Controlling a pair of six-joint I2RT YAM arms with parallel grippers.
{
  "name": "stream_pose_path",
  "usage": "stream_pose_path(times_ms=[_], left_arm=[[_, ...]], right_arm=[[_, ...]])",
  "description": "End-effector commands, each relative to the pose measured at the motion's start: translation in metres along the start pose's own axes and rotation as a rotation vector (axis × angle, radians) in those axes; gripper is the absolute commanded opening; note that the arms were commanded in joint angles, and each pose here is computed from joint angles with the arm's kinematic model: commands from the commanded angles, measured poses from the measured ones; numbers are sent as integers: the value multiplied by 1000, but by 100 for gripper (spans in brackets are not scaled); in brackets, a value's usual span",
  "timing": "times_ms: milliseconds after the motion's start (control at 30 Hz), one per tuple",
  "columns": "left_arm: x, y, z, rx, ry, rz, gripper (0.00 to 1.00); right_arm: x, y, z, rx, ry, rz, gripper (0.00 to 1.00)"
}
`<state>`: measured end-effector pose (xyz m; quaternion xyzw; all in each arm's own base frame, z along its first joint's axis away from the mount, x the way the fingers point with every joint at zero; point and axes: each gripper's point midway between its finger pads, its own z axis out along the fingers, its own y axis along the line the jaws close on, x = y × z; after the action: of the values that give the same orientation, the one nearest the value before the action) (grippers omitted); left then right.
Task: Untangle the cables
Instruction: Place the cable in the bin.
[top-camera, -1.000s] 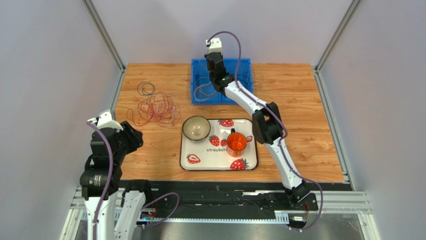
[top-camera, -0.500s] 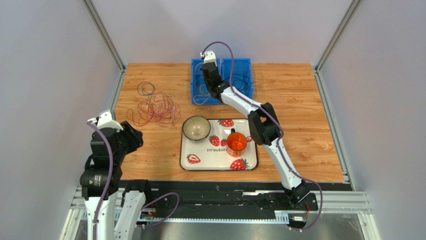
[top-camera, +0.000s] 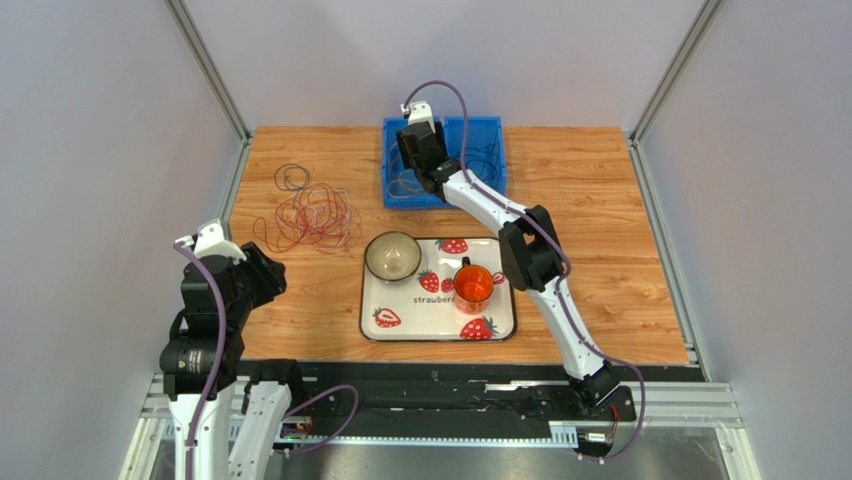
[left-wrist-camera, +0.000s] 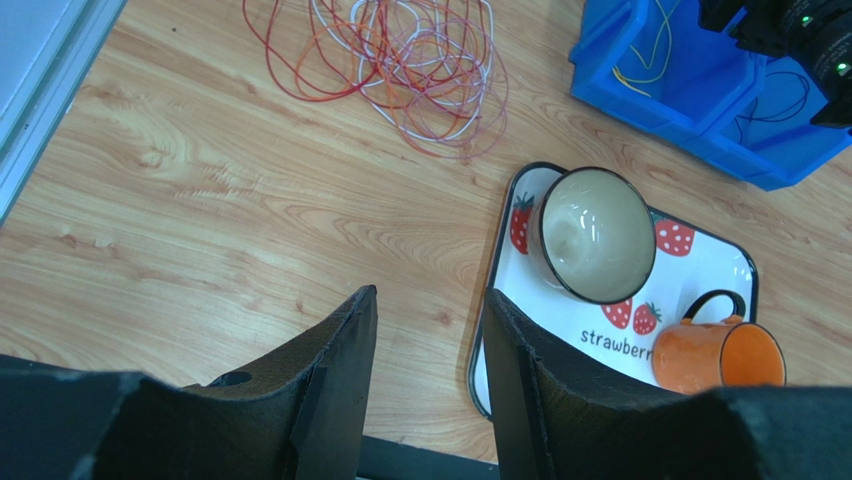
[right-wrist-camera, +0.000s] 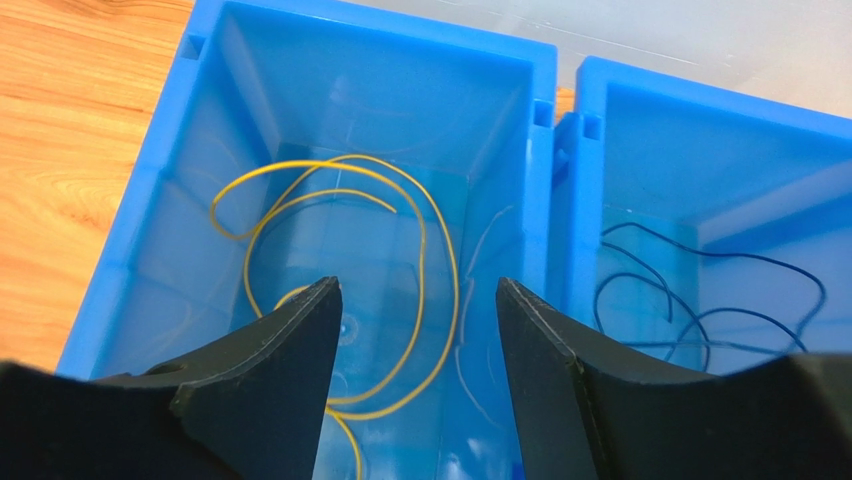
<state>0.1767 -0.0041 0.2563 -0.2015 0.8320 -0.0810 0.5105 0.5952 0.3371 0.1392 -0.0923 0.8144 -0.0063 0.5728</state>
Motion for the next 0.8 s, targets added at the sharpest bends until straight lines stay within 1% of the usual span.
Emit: stream_pose_path(times_ms=[0,67,100,133,167,200,267,333,367,400,433,500,533,567,600,633,667,700,767], left_arm=[[-4,-2,0,9,-18,-9,52],[-4,-2,0,10,-17,-8,52],[-4,-2,-1,12,-20,-8,52],[-4,-2,0,11,-19,-8,52],[-4,-2,0,10,-19,-9,52],[-4,-2,0,12,-17,-8,52],[-3,-2,1,9,-11,-8,52],[-2,-3,3,10,-4,-8,52],[-2,-3,4,13,0,-6,52],[-1,-3,5,9,5,-6,52],[0,-4,8,9,19,-4,52],[1,-5,10,16,37,0,52],[2,-6,14,14,51,3,52],[3,-6,16,13,59,4,52],[2,-6,18,12,64,4,52],[4,-9,22,22,88,6,52],[5,-10,25,21,101,3,52],[3,-14,28,38,104,0,52],[5,-19,39,48,134,-12,52]], right_arm=[[-83,-15,-49,-30,-114,101,62],[-73,-14,-57,-56,-77,98,58],[-83,-11,-68,-92,-83,122,55],[-70,-11,-70,-98,-50,117,54],[-65,-11,-75,-110,-31,122,53],[-73,-9,-85,-141,-35,143,52],[-58,-7,-93,-176,10,138,52],[-64,0,-110,-250,24,142,52],[-54,-1,-114,-257,58,137,52],[-52,1,-120,-278,70,140,52],[-64,-3,-133,-292,54,155,52],[-52,2,-147,-351,90,146,52],[-60,-1,-159,-368,73,147,52],[-60,-4,-165,-369,75,156,52],[-48,-7,-168,-364,100,152,52],[-47,-9,-173,-365,102,155,52],[-56,-14,-185,-366,84,172,52],[-44,-20,-186,-343,108,180,53],[-46,-27,-200,-340,109,199,55]])
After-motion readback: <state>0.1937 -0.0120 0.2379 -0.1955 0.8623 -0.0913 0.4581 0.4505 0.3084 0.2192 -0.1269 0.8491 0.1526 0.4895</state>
